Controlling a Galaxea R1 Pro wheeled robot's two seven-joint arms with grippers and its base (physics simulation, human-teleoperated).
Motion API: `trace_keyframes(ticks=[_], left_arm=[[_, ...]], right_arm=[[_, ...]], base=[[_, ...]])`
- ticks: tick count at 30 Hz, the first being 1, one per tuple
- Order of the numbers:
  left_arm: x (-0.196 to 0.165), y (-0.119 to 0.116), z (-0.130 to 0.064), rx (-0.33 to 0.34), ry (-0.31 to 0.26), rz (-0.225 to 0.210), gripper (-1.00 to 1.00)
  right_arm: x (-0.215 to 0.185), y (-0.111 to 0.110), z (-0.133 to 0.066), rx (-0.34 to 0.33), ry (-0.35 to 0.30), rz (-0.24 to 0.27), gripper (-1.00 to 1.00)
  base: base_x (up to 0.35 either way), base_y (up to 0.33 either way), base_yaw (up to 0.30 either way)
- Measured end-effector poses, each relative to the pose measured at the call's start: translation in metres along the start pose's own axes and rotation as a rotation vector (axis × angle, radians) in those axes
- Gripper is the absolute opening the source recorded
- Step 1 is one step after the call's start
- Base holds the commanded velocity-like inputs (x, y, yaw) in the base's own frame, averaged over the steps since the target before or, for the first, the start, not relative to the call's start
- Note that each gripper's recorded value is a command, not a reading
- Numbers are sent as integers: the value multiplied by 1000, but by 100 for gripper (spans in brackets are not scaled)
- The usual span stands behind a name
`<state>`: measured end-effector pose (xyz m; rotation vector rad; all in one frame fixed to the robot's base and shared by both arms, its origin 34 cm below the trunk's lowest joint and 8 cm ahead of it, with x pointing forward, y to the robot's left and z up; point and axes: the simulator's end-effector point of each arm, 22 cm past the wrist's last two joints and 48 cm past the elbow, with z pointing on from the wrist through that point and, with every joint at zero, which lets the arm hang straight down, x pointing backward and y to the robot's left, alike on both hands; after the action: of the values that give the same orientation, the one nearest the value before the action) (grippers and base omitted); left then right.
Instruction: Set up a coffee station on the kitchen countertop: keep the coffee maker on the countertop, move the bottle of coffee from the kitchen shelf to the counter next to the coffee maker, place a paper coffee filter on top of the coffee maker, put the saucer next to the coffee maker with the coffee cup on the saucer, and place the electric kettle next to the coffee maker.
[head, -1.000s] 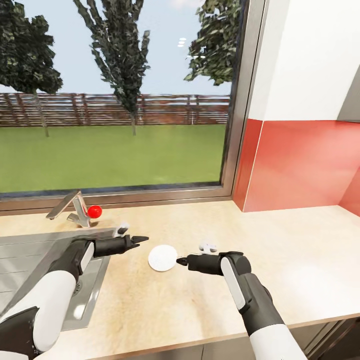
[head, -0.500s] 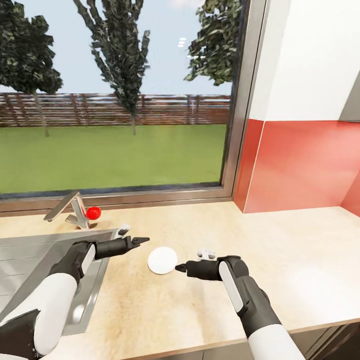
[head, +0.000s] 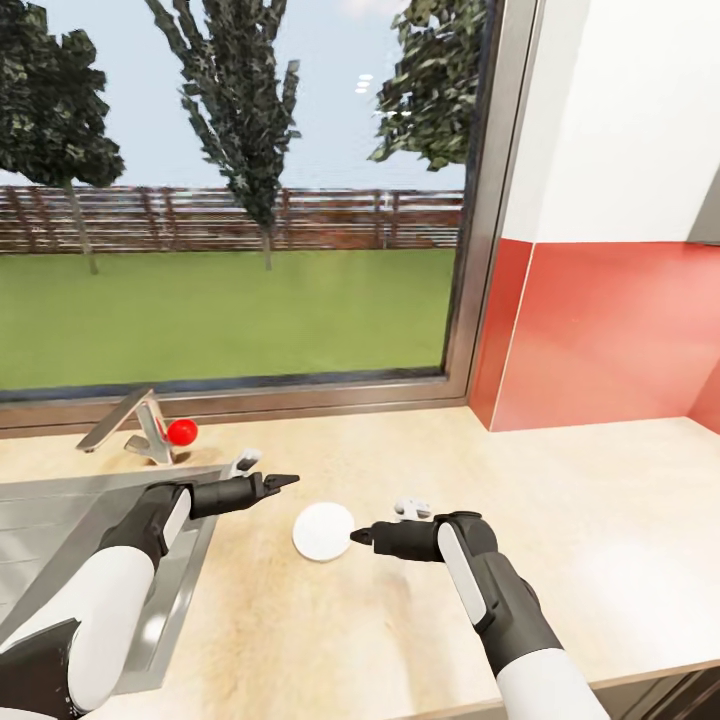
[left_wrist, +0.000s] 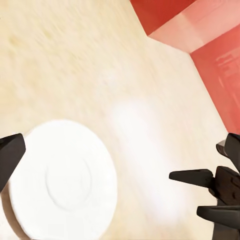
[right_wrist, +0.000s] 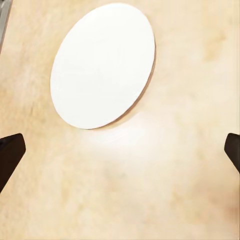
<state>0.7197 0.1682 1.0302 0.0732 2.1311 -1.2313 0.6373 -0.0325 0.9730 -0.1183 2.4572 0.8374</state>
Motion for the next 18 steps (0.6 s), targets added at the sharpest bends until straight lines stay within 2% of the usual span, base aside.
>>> trace_keyframes(ticks=[11,18], left_arm=[[1,0,0,1,0,-2,100],[1,0,0,2,0,-2,100]], right_arm=[[0,1,0,-1,0,0,100],[0,1,0,-1,0,0,100]], base=[[12,0,0],[96,0,0]])
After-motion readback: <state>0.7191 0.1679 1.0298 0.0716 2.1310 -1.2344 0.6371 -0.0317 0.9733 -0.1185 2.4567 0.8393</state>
